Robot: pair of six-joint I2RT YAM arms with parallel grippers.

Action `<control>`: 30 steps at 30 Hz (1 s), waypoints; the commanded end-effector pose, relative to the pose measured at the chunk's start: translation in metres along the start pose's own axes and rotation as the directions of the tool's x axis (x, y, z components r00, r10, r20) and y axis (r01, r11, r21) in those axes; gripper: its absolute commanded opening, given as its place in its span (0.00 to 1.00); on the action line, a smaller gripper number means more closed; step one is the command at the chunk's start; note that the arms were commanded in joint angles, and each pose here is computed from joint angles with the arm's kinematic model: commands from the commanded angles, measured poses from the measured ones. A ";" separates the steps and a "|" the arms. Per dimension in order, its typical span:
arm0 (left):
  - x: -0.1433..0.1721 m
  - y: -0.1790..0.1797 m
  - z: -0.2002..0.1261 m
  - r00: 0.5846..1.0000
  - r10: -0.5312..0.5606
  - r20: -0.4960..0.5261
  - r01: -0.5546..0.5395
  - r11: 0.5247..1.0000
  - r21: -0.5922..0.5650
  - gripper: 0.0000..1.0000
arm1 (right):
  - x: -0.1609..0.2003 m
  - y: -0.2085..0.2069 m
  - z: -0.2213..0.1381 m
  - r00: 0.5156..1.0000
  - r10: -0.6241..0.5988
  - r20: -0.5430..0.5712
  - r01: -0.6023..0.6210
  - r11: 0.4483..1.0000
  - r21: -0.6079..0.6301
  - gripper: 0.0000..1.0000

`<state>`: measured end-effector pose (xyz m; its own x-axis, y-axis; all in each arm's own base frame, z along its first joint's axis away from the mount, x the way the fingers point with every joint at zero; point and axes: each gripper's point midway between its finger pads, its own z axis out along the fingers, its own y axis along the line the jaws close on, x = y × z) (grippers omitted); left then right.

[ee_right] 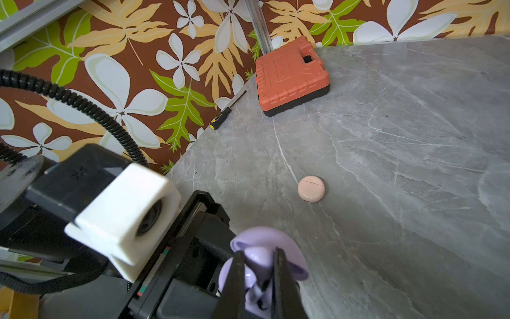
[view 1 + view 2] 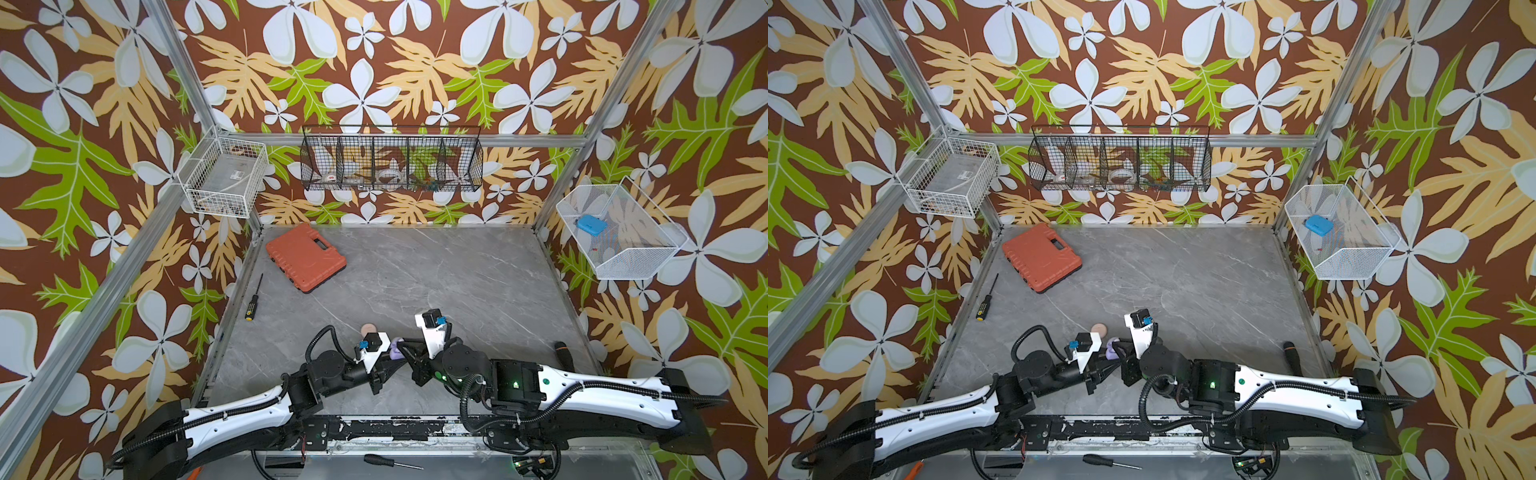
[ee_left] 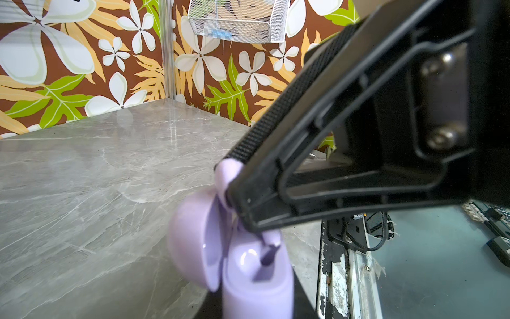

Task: Insert wireless bluetooth earbuds into charging case
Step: Insert the wireless bluetooth earbud into the charging case.

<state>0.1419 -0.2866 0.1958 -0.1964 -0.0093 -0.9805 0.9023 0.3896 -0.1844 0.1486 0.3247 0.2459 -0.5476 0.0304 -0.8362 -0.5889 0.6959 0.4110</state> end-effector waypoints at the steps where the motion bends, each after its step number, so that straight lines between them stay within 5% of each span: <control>1: -0.011 -0.002 0.000 0.999 0.004 0.043 -0.004 1.000 0.009 0.00 | -0.004 0.003 0.001 0.999 0.020 0.026 -0.020 1.000 -0.003 0.06; 30: -0.017 -0.003 -0.005 0.995 0.050 0.081 -0.051 0.999 0.008 0.00 | 0.010 0.009 0.002 1.000 -0.004 -0.010 0.004 0.999 -0.040 0.10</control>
<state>0.1401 -0.2836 0.1925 -0.1833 -0.0021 -0.9831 0.9051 0.3899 -0.1696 0.1433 0.3307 0.2416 -0.5495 0.0366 -0.8347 -0.5953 0.6838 0.4219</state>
